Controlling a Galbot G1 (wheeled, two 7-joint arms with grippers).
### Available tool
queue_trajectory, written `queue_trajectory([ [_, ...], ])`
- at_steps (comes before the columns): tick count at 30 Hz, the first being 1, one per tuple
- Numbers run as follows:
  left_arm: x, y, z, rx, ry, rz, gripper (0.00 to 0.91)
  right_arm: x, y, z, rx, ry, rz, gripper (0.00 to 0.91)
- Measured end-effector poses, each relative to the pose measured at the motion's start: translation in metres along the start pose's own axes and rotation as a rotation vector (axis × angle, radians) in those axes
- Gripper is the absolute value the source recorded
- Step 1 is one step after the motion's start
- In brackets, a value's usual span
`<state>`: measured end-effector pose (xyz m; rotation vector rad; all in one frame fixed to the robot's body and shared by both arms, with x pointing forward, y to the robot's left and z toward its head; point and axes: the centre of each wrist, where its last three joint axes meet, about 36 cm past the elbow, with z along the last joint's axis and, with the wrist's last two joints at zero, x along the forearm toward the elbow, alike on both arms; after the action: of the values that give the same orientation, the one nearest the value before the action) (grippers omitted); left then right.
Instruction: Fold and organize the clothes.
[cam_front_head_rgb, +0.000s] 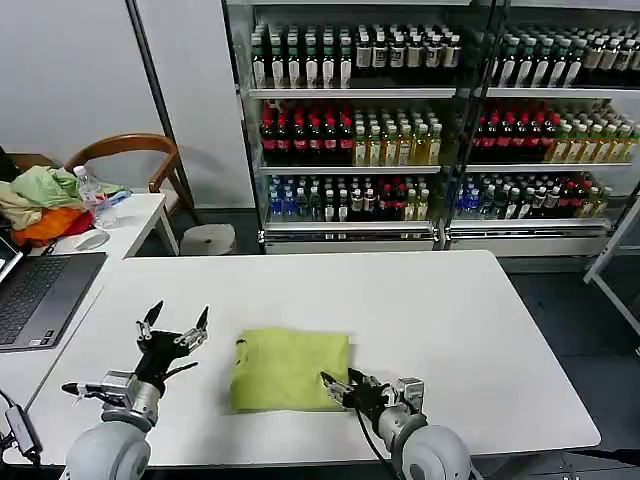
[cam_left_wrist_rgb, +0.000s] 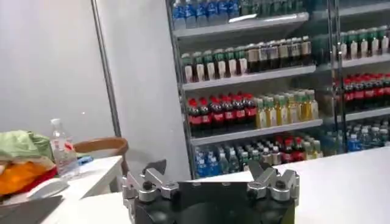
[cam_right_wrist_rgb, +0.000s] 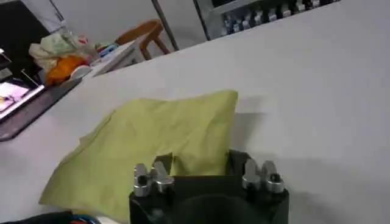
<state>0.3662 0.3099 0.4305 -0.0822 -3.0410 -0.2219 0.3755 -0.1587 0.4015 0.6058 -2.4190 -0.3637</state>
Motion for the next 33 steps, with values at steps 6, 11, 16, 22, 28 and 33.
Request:
queue_trajectory([
  [6, 0.001, 0.000, 0.005, 0.000, 0.012, -0.008, 0.907, -0.006, -0.001, 0.000, -0.011, 0.008, -0.003, 0.000],
  [11, 0.002, 0.001, 0.006, -0.003, 0.017, -0.014, 0.907, -0.009, -0.001, -0.002, -0.008, 0.010, -0.010, 0.000],
  [16, 0.004, 0.003, 0.008, -0.009, 0.023, -0.016, 0.907, -0.010, 0.000, -0.009, 0.018, -0.010, -0.005, 0.000],
  [22, 0.004, 0.006, 0.007, -0.015, 0.023, -0.026, 0.907, -0.007, 0.000, -0.023, 0.082, -0.069, 0.013, 0.000],
  [28, 0.004, 0.007, 0.009, -0.014, 0.027, -0.034, 0.907, -0.004, -0.001, -0.030, 0.163, -0.130, 0.057, 0.000],
  [33, 0.004, 0.007, 0.010, -0.014, 0.027, -0.034, 0.907, -0.004, -0.007, -0.034, 0.227, -0.177, 0.114, 0.000],
])
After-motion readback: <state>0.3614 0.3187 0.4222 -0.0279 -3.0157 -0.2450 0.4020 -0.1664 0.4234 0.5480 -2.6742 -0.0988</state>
